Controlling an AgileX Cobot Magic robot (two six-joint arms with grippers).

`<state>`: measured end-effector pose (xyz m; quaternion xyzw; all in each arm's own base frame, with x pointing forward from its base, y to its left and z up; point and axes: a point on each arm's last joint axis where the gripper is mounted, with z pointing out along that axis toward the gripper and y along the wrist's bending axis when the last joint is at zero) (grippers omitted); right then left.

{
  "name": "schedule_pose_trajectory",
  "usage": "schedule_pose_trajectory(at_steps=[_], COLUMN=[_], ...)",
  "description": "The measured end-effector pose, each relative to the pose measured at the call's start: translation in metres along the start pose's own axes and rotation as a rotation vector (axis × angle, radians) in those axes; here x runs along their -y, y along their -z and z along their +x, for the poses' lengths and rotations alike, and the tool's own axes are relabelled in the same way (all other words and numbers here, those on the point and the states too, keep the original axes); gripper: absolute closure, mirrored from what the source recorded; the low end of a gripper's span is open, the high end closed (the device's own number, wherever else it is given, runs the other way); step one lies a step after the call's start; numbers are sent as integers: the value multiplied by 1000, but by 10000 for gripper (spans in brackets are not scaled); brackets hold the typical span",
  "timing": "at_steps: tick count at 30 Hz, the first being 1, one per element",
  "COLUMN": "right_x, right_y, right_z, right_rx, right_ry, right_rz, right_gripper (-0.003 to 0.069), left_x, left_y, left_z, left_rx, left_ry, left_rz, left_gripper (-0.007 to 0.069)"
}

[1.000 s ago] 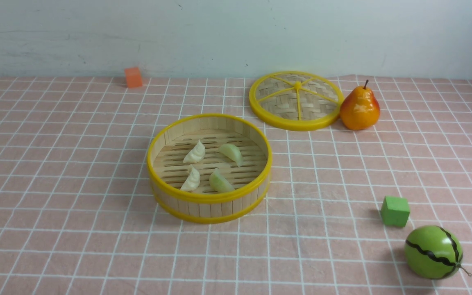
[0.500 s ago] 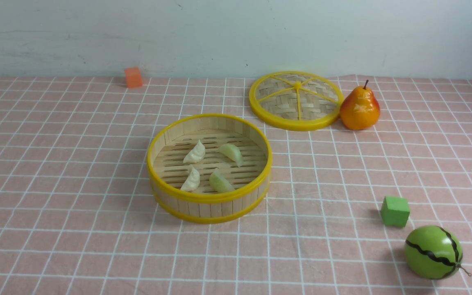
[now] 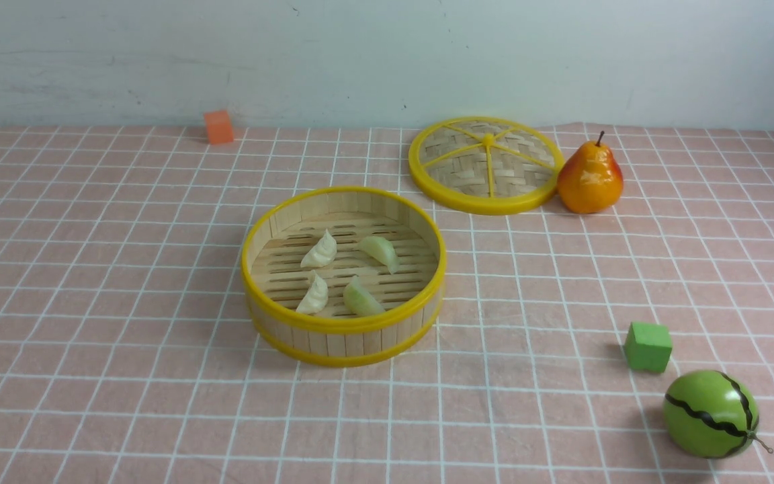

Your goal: Put the dumplings into the steamer on the table with the pink tablecloth.

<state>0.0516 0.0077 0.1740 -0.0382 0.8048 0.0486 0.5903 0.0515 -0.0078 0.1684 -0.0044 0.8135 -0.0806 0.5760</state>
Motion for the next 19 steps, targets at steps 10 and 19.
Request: schedule_pose_trajectory(at_steps=[10,19], right_x=[0,0], right_y=[0,0], right_z=[0,0], right_rx=[0,0], right_ry=[0,0], right_rz=[0,0], right_gripper=[562,556], left_x=[0,0], left_y=[0,0], left_z=[0,0], left_rx=[0,0], left_ry=[0,0], left_rz=[0,0], left_gripper=[631,625])
